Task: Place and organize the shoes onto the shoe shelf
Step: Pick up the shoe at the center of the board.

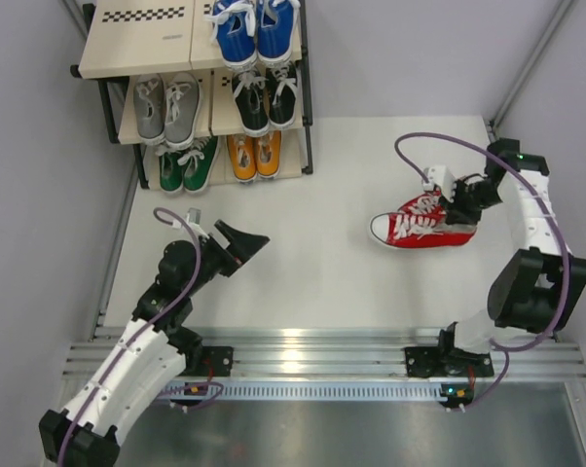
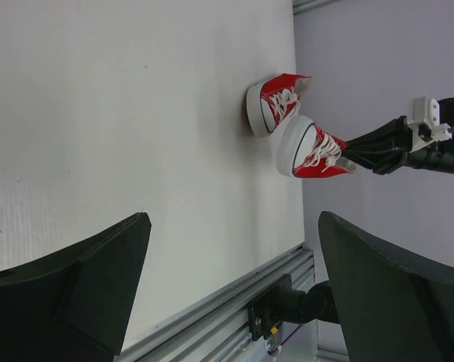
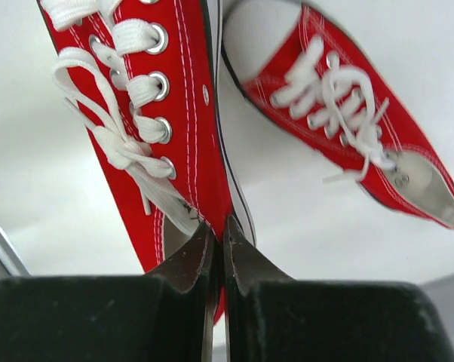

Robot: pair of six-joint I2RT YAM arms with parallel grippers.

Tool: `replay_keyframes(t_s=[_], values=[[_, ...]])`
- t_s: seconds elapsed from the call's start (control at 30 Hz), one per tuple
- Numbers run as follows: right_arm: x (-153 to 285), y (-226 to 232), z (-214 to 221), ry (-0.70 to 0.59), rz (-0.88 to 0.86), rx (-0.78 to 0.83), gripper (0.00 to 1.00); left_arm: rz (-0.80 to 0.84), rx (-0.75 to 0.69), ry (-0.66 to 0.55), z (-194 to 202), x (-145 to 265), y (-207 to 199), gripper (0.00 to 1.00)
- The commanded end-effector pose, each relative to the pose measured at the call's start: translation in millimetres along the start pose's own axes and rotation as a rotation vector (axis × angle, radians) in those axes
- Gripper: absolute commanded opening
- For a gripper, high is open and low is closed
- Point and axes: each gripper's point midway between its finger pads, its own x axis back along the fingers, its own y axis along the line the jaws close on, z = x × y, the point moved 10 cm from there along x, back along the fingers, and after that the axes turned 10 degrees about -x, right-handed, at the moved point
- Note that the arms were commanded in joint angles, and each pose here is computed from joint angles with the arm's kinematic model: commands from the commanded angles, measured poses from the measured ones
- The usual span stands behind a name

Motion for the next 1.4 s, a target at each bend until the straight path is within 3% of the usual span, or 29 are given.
replay_keyframes(t_s=[0.0,0.2,0.37,0.57,0.73,1.1,1.2,1.33,1.37], values=[[-6.0,28.0,-53.3,-0.2,-0.061,-0.218,0.0,0.178,-0.029,-0.059,-16.1,-5.2,-25.5,0.98],[-40.9,53.7,-134.3,-0.409,-0.234,-0.521,0.0,0.221,-0.044,-0.102,-30.8,-17.9,-43.8,0.98],[-61.6,76.0,-176.8,-0.467,-0.301,-0.792,0.0,0.193,-0.047,-0.11,-21.3,-36.0,-53.1,0.98],[-67.2,104.8,-206.6,-0.544,-0.357,-0.992,0.0,0.164,-0.043,-0.16,-2.8,-61.9,-63.8,0.98],[-75.2,125.1,-207.7,-0.532,-0.481,-1.052,0.0,0.138,-0.054,-0.086,15.8,-93.1,-65.7,0.98],[-67.4,148.9,-205.2,-0.563,-0.514,-0.956,0.0,0.154,-0.031,-0.067,19.0,-128.0,-78.4,0.96],[-67.6,152.1,-203.1,-0.567,-0.505,-0.929,0.0,0.16,-0.021,-0.051,21.2,-132.6,-78.8,0.8],[-67.0,151.7,-200.9,-0.571,-0.477,-0.906,0.0,0.183,-0.021,-0.052,20.4,-132.2,-81.6,0.4],[-66.5,151.8,-200.5,-0.573,-0.473,-0.898,0.0,0.185,-0.038,-0.058,19.7,-131.5,-81.8,0.19]])
